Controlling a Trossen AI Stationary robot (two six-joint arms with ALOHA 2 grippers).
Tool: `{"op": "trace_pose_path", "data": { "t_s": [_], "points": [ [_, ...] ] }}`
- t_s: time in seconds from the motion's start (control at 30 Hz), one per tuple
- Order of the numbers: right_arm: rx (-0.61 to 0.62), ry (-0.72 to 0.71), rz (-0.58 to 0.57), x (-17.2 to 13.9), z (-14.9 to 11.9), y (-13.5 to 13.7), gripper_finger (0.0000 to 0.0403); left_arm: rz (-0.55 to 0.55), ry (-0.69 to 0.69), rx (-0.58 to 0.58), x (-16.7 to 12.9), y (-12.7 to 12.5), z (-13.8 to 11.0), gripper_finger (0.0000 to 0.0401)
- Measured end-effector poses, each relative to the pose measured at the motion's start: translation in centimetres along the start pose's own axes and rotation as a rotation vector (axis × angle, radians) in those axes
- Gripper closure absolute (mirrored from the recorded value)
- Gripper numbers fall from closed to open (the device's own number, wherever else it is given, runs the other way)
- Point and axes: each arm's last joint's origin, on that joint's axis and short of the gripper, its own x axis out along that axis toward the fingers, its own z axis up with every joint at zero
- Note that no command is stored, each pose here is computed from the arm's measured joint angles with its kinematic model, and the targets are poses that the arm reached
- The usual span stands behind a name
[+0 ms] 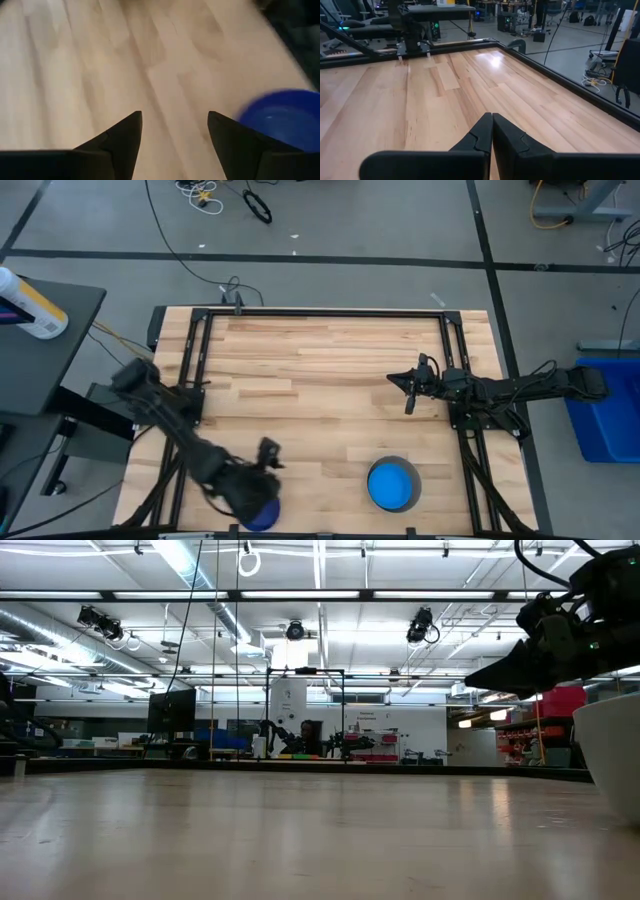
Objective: Nest bowls inside each other
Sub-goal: Stack the dark blue bowl on the blue bowl
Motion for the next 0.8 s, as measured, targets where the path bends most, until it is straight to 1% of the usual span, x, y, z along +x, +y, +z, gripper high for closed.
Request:
{"op": "trace_pose_path", "data": {
  "t_s": [0.07, 0.13, 0.3, 0.4, 0.47, 0.67, 0.8],
  "points": [
    [0.000, 0.001, 0.000, 0.0, 0.0, 0.0, 0.0384, -0.023, -0.010, -0.058, -0.5, -0.6, -1.6, 0.0168],
    [0.000, 0.000, 0.000, 0.0, 0.0, 0.0, 0.0384, -0.037, -0.007, -0.101, -0.4, -1.2, -3.1, 0.0168],
    [0.000, 0.000, 0.000, 0.0, 0.0, 0.0, 0.0384, -0.128, -0.009, -0.186, 1.1, -2.6, -5.3, 0.0168],
    [0.000, 0.000, 0.001, 0.0, 0.0, 0.0, 0.0384, -0.206, -0.027, -0.229, 1.9, -3.2, -5.9, 0.0168],
    [0.000, 0.000, 0.000, 0.0, 0.0, 0.0, 0.0384, -0.215, -0.024, -0.253, 2.1, -3.5, -6.2, 0.0168],
    [0.000, 0.000, 0.001, 0.0, 0.0, 0.0, 0.0384, -0.244, -0.072, -0.315, 1.6, -4.7, -6.1, 0.0168],
    [0.000, 0.000, 0.000, 0.0, 0.0, 0.0, 0.0384, -0.224, -0.082, -0.353, 1.6, -4.9, -6.2, 0.0168]
  ]
}}
